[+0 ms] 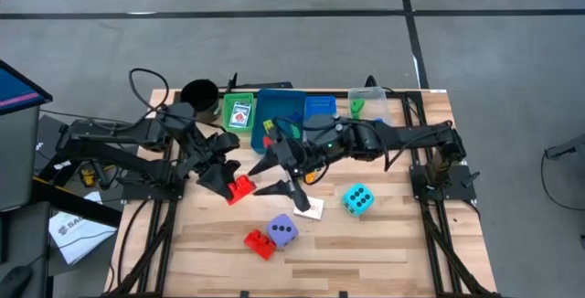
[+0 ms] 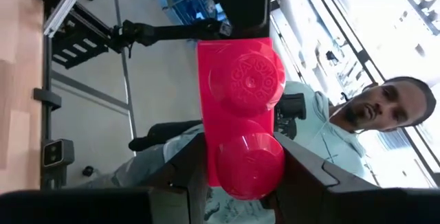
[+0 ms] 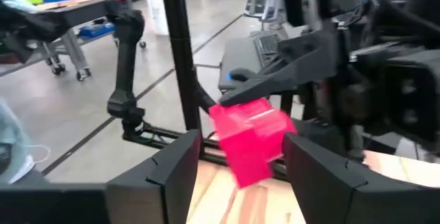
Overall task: Pick & Place Toys
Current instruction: Put the large red game piece into the transparent bin
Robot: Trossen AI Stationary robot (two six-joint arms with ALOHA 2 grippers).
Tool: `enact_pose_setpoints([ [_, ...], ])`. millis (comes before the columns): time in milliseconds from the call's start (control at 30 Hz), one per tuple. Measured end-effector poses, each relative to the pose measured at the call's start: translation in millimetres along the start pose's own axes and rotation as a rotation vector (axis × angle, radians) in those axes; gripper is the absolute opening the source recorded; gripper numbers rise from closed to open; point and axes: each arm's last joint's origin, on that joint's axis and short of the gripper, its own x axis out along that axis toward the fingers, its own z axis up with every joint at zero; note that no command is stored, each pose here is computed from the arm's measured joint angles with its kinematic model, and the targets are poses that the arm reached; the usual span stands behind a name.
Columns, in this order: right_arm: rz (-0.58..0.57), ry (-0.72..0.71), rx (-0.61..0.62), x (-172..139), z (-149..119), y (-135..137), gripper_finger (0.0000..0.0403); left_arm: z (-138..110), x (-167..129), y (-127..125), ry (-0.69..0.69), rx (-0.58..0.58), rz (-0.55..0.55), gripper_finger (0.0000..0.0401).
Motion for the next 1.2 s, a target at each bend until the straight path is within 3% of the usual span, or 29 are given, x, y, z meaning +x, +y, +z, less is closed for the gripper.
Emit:
enact_pose_setpoints([
  [433,-0.015,0.021,-0.02,0,-2,-2,0.0245,4,4,1,-0.01,0.02,-0.021,0.0122],
  [1200,-0.01,0.078,-0.013,7,-11,1,0.0246,16,22,19,0.006,0.004,-0.042,0.0122],
])
